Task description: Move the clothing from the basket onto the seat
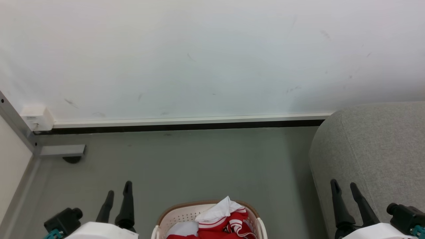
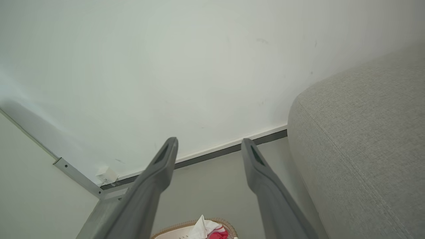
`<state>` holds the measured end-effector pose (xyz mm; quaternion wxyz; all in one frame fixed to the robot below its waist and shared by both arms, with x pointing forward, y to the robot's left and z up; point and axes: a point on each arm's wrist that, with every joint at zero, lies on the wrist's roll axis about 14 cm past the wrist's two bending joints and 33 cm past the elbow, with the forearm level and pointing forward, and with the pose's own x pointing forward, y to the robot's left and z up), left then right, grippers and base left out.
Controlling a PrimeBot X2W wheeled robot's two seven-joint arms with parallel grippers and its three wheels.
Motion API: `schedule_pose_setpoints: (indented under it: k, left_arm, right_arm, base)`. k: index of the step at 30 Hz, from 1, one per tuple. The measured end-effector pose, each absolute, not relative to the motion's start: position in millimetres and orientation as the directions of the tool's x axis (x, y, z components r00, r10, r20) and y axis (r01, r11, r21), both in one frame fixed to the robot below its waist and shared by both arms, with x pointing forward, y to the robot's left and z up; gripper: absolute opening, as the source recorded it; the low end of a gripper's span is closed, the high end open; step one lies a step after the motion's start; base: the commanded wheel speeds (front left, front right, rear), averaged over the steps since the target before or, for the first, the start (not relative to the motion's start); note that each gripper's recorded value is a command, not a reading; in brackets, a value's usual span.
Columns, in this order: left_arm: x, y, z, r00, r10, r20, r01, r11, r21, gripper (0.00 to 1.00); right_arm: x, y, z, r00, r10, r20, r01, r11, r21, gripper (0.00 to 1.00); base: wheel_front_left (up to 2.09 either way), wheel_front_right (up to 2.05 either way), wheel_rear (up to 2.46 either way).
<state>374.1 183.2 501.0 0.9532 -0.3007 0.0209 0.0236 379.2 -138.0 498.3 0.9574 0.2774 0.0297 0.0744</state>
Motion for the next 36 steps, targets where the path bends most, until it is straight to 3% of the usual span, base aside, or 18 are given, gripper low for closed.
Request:
schedule_pose_setpoints:
  k: [16,36]
  left_arm:
    - [369.6,183.3,506.8,0.999,0.03,-0.014,-0.033,0.936,-0.35,1.0]
    - [365.1,184.3,513.3,0.999,0.02,0.039,-0.015,0.991,-0.132,1.0]
  right_arm:
    - [375.7,-130.9,500.8,0.983,0.184,0.009,-0.174,0.911,0.373,1.0]
    - [374.3,-136.5,502.3,0.984,0.173,0.034,-0.176,0.956,0.236,1.0]
  base:
    - [0.0,0.0,0.0]
    - [0.0,0.0,0.0]
